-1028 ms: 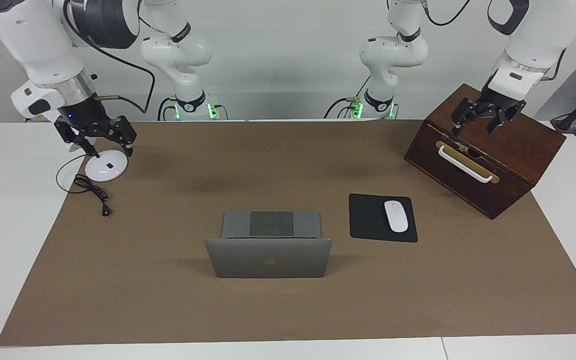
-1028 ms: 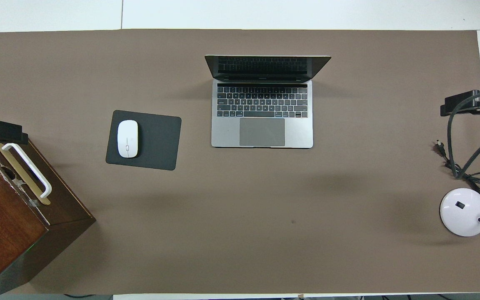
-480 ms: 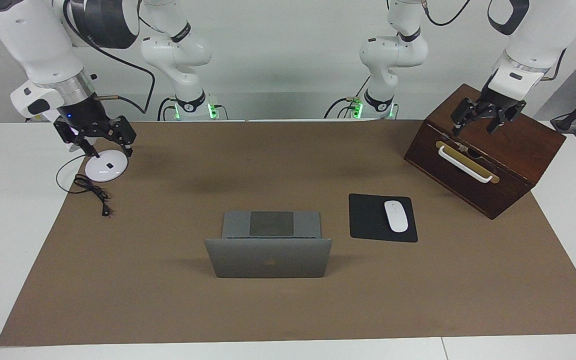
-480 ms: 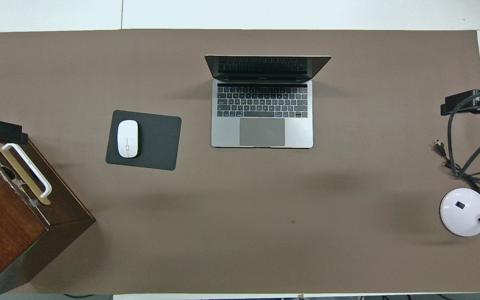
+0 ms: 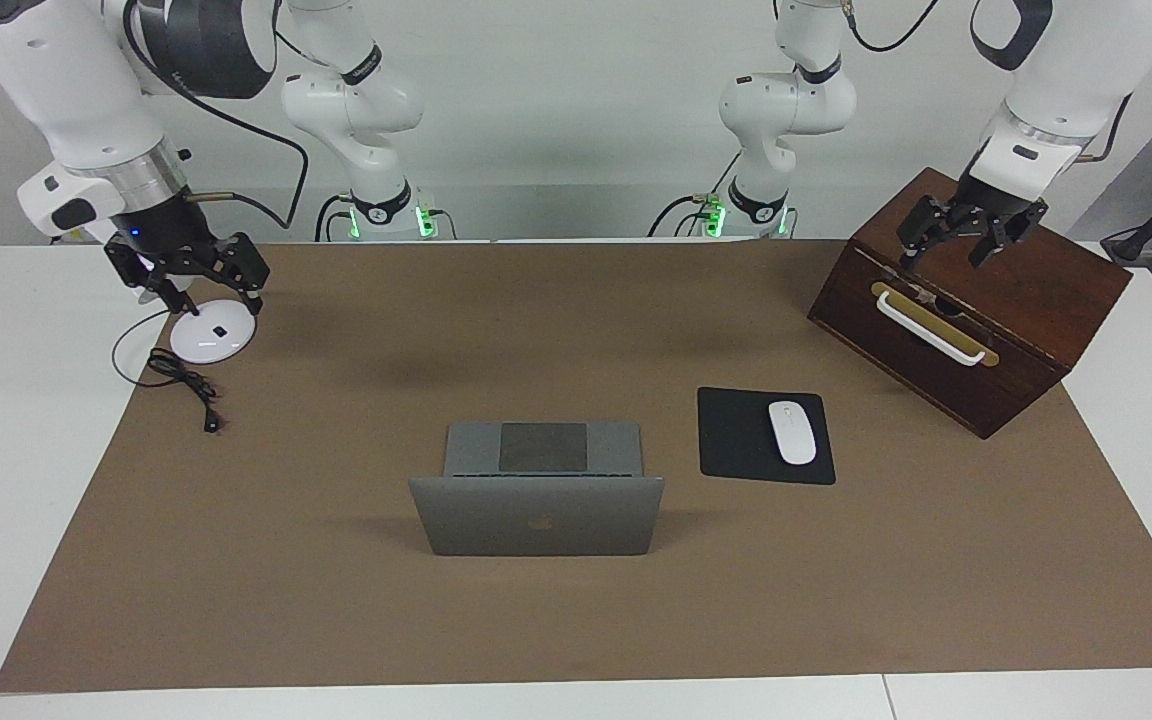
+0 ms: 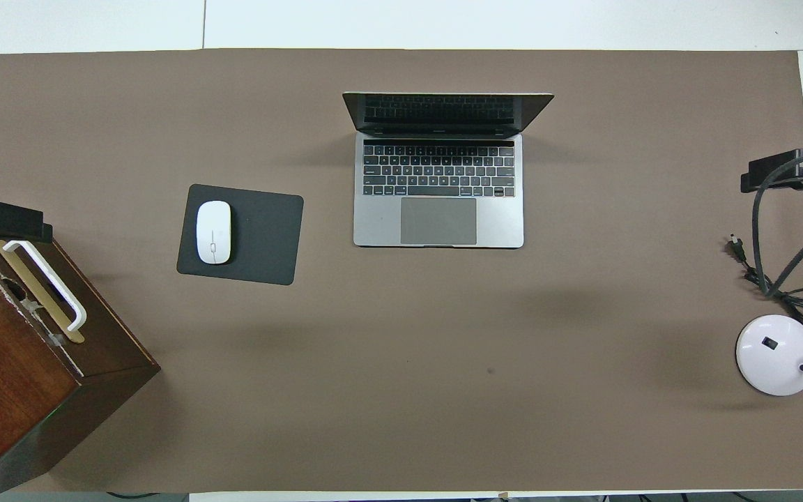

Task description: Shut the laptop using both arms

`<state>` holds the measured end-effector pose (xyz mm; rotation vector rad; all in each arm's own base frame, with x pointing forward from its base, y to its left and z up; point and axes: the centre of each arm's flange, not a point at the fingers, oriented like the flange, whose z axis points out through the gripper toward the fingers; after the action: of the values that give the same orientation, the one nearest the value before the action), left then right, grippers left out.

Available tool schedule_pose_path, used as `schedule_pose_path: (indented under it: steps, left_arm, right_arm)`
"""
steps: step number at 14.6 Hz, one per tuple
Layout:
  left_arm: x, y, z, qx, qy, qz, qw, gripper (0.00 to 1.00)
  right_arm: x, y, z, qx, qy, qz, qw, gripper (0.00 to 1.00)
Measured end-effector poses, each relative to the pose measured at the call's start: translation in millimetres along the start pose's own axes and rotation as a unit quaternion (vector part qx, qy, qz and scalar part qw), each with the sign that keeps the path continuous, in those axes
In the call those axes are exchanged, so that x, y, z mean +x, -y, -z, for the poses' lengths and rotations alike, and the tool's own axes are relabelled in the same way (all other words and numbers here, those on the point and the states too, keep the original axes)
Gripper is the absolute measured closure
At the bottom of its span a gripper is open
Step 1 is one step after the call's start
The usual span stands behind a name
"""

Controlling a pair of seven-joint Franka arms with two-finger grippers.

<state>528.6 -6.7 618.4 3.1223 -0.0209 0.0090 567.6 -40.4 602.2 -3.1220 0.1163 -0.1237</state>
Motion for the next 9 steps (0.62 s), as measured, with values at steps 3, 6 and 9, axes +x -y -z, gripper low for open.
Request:
schedule_pose_path:
  steps: [3,6,9]
  left_arm:
    - [0,0,0,0.0,0.002,0.0,1.0,0.0]
    - [0,0,0,0.0,0.002,0.004,1.0,0.0]
    - [0,0,0,0.0,0.001,0.017,1.0,0.12]
  right_arm:
    - [-1,-1,0,0.0,0.0,0.0,1.0,0.0]
    - [4,-2,4,-0.001,-0.025,0.024,0.999,0.0]
    - [19,-3,13,-0.021,-0.09,0.082,0.992,0.0]
